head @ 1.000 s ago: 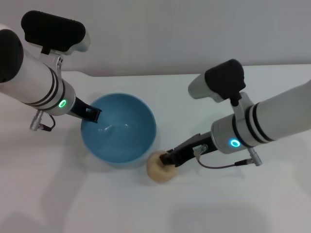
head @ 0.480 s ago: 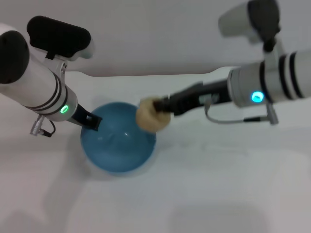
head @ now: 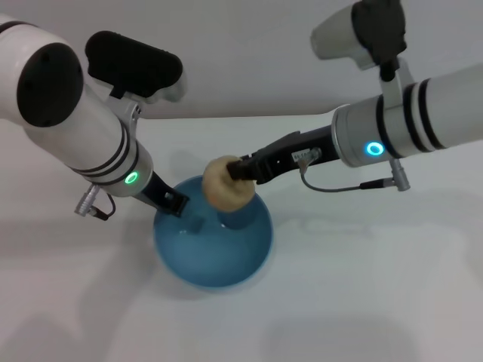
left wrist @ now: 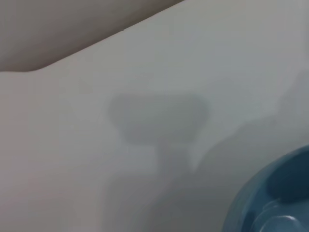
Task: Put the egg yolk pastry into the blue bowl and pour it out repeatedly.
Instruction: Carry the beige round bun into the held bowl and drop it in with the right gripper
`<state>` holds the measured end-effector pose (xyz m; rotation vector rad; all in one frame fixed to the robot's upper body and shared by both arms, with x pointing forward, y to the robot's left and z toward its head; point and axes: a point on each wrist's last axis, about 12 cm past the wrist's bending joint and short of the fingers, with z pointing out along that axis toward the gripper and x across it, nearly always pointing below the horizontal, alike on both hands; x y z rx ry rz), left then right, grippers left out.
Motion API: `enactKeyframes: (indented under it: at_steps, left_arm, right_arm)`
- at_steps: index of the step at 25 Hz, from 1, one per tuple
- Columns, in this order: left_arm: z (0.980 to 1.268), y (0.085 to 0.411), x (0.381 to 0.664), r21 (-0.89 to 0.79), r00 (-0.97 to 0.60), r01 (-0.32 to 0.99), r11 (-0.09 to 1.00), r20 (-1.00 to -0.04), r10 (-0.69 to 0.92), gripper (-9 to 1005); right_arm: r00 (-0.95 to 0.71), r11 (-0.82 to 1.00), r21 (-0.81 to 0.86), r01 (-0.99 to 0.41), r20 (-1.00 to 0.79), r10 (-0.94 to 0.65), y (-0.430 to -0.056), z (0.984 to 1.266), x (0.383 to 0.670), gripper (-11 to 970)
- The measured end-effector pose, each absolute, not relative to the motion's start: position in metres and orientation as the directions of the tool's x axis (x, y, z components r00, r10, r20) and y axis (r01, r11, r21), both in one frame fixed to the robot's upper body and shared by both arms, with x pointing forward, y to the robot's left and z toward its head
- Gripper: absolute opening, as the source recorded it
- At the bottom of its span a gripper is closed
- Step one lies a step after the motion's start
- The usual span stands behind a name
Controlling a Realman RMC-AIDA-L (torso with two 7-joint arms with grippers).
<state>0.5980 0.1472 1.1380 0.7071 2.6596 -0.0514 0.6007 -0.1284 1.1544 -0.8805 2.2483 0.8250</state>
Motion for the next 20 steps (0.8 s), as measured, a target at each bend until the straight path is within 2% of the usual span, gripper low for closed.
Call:
enactKeyframes:
  at_steps: [5, 10, 17, 19, 20]
  left_arm:
    - [1.14, 0.141, 0.598, 0.065, -0.788, 0.503, 0.862, -0.375, 0.488, 3]
    - [1.143, 0.137, 0.598, 0.053, -0.781, 0.515, 0.855, -0.382, 0.494, 3]
    - [1.144, 0.133, 0.598, 0.058, -0.77, 0.527, 0.848, -0.389, 0.505, 3]
    - [1.144, 0.133, 0.599, 0.057, -0.766, 0.526, 0.849, -0.401, 0.502, 3]
    - [1.144, 0.133, 0.6, 0.056, -0.762, 0.525, 0.849, -0.413, 0.498, 3]
  right_arm:
    - [-0.608, 0.603, 0.309, -0.736, -0.693, -0.387, -0.13, 1.145, 0.602, 55]
    - [-0.606, 0.614, 0.303, -0.729, -0.702, -0.373, -0.135, 1.144, 0.603, 112]
    - [-0.618, 0.632, 0.322, -0.705, -0.716, -0.324, -0.147, 1.151, 0.606, 370]
    - [-0.649, 0.654, 0.367, -0.662, -0.717, -0.255, -0.16, 1.155, 0.609, 439]
    - [-0.69, 0.678, 0.434, -0.594, -0.708, -0.152, -0.181, 1.16, 0.614, 474]
